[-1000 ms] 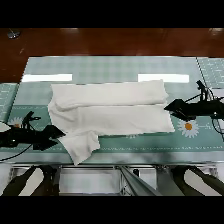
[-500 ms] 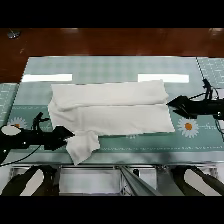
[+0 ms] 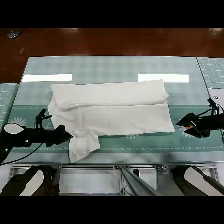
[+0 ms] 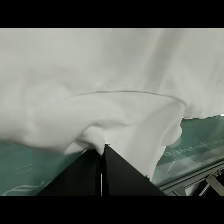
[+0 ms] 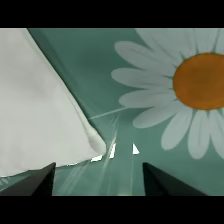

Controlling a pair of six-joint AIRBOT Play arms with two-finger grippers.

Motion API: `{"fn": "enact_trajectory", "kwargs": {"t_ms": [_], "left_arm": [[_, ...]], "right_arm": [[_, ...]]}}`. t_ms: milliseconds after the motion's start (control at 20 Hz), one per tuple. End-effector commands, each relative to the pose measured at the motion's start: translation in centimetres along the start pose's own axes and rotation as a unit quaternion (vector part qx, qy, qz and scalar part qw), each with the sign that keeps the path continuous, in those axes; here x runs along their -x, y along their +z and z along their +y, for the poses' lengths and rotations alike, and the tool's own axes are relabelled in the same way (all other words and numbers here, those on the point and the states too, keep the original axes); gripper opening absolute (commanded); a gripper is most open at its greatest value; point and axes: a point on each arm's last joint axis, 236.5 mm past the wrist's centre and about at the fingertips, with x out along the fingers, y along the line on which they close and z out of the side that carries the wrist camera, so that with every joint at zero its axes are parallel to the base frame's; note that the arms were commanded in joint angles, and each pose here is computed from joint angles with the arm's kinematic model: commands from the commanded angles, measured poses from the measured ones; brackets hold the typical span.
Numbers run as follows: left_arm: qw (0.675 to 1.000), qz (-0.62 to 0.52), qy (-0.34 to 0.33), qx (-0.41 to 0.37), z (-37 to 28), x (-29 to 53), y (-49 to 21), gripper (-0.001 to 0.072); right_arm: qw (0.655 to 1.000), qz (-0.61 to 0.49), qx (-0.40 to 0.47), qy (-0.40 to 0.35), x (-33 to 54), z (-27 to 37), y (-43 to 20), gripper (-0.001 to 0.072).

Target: Fold the shirts.

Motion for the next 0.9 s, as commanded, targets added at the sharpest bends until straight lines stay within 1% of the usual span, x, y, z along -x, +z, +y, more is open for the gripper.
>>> {"fn": "enact_trajectory", "kwargs": {"t_ms": [0, 100, 200, 350, 500, 550, 650, 700, 850], "left_arm": [[1.0, -0.002, -0.004, -0.004, -0.3, 0.1, 0.1, 0.0028], [1.0, -0.002, -0.004, -0.004, -0.3, 0.1, 0.2, 0.0028], [1.0, -0.002, -0.004, -0.004, -0.3, 0.1, 0.2, 0.0028], [1.0, -0.002, -0.006, -0.003, -0.4, 0.1, 0.2, 0.0028], [1.0, -0.005, -0.008, -0.003, -0.5, 0.1, 0.3, 0.0028], [1.0, -0.007, -0.008, -0.006, -0.7, 0.3, 0.5, 0.0028], [1.0, -0.02, -0.011, -0.018, -1.4, 0.9, 1.5, 0.0028], [0.999, -0.029, -0.013, -0.025, -1.9, 1.5, 2.3, 0.0028], [0.996, -0.063, -0.023, -0.054, -4.3, 4.2, 5.1, 0.0028]], "right_arm": [[1.0, 0.017, -0.007, 0.022, -1.1, 0.4, -1.0, 0.0628], [0.999, 0.033, -0.014, 0.037, -1.9, 1.0, -1.2, 0.0628], [0.998, 0.057, 0.007, 0.035, -3.4, 1.4, -1.6, 0.0628], [0.998, 0.041, 0.01, 0.052, -5.0, 3.2, -0.2, 0.0628], [0.997, 0.015, 0.019, 0.071, -4.9, 5.3, 2.0, 0.0619], [0.997, 0.016, 0.031, 0.071, -4.7, 6.0, 2.2, 0.0531], [0.993, 0.024, 0.081, 0.079, -4.5, 7.5, 1.9, 0.0026], [0.991, 0.028, 0.106, 0.082, -4.0, 8.2, 1.9, 0.0022], [0.986, 0.012, 0.141, 0.083, -1.5, 9.8, 3.7, 0.0022]]}}
